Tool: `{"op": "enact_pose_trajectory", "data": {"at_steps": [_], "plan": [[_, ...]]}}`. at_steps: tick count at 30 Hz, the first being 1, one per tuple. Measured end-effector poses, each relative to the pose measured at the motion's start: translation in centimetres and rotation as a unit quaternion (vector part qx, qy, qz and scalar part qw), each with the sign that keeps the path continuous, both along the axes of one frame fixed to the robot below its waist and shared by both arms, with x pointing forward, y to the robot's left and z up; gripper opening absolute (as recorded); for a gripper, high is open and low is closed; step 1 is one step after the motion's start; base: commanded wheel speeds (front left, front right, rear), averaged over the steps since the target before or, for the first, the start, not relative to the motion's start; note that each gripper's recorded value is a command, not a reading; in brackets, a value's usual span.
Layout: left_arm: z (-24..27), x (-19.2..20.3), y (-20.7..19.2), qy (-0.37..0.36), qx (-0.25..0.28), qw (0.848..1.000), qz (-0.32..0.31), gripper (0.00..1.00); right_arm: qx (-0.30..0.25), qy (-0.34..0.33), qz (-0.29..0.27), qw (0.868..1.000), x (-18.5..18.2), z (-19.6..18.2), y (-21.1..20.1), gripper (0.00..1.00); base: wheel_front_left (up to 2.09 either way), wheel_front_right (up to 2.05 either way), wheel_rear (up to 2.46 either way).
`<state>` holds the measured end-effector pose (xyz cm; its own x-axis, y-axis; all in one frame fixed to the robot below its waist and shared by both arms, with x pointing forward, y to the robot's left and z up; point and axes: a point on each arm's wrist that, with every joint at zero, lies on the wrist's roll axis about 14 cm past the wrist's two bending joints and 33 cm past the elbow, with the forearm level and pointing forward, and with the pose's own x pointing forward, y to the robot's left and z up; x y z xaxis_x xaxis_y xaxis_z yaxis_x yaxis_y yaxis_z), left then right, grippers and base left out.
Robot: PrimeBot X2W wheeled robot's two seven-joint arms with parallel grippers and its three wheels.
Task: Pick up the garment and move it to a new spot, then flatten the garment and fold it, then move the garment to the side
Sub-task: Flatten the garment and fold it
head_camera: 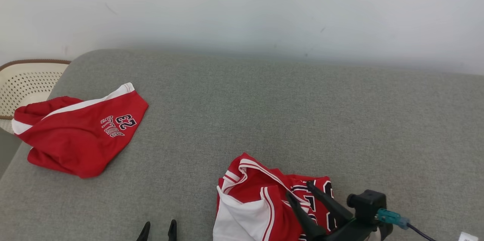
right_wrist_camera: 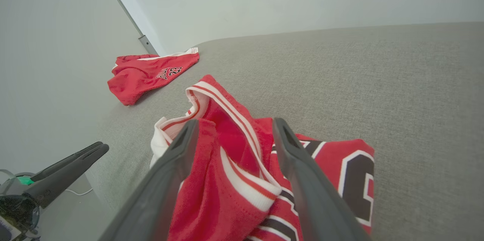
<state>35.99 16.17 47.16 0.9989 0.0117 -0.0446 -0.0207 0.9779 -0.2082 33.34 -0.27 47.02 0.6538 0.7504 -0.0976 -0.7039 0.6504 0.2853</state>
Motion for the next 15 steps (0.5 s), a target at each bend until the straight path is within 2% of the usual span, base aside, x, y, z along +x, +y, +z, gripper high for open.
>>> {"op": "enact_pose_trajectory", "data": {"at_steps": [8, 12, 13, 15], "plan": [[-0.3, -0.6, 0.7, 0.006, 0.001, 1.000, 0.011, 1.00, -0.016, 0.009, 0.056, 0.998, -1.1, -0.4, 3.2, 0.99, 0.00, 0.00, 0.00], [-0.5, -0.9, 1.6, 0.008, 0.001, 1.000, 0.025, 1.00, -0.033, 0.013, 0.063, 0.997, -0.6, -1.2, 3.5, 0.84, 0.00, 0.00, 0.00], [-0.5, -1.0, 1.8, 0.008, 0.002, 1.000, 0.028, 1.00, -0.036, 0.015, 0.062, 0.997, -0.5, -1.3, 3.6, 0.77, 0.00, 0.00, 0.00], [-0.6, -1.2, 2.0, 0.010, 0.001, 0.999, 0.031, 1.00, -0.044, 0.017, 0.061, 0.997, -0.3, -1.7, 3.6, 0.68, 0.00, 0.00, 0.00]]}}
